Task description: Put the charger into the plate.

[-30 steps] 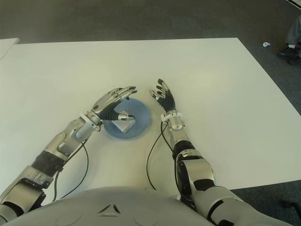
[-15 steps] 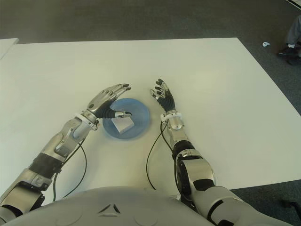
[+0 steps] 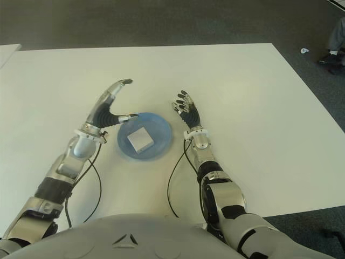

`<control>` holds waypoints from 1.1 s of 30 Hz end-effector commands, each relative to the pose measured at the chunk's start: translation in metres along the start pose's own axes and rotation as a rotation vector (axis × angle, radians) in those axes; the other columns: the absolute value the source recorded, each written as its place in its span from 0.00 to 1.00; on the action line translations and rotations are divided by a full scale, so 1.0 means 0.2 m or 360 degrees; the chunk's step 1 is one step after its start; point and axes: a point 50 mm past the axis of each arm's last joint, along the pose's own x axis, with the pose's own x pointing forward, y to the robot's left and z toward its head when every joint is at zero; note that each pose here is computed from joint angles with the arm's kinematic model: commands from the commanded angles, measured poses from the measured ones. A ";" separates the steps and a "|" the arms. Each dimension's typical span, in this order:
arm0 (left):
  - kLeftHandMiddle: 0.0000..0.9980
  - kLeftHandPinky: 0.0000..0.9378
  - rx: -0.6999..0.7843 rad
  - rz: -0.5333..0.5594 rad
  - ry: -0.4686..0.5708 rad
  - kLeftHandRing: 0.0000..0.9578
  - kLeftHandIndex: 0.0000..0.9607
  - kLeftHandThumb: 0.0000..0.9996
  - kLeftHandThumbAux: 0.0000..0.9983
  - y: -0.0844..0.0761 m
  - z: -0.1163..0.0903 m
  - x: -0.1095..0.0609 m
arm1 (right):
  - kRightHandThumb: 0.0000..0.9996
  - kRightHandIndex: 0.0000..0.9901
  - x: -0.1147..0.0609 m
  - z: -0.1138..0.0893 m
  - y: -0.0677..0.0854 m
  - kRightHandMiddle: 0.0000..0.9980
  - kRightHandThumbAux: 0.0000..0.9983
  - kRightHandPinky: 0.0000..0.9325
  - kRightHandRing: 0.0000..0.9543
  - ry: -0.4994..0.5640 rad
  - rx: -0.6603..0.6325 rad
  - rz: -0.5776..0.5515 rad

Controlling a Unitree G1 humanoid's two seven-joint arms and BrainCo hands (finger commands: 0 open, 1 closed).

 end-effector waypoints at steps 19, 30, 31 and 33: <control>0.03 0.01 -0.1150 0.0630 0.0523 0.02 0.01 0.01 0.60 -0.01 -0.37 -0.20 | 0.11 0.00 -0.19 -0.25 0.04 0.19 0.55 0.19 0.23 0.0401 0.0051 -0.0026; 0.00 0.00 -0.0976 0.0489 0.0781 0.00 0.00 0.00 0.49 -0.07 -0.49 -0.23 | 0.11 0.00 -0.20 -0.26 0.03 0.17 0.54 0.21 0.23 0.0399 0.0075 -0.0080; 0.00 0.00 -0.0969 0.0483 0.0787 0.00 0.00 0.00 0.49 -0.07 -0.49 -0.23 | 0.11 0.00 -0.20 -0.26 0.03 0.17 0.54 0.21 0.23 0.0397 0.0077 -0.0085; 0.00 0.00 -0.0960 0.0475 0.0797 0.00 0.00 0.00 0.48 -0.07 -0.50 -0.24 | 0.11 0.00 -0.20 -0.26 0.03 0.17 0.55 0.21 0.23 0.0394 0.0081 -0.0093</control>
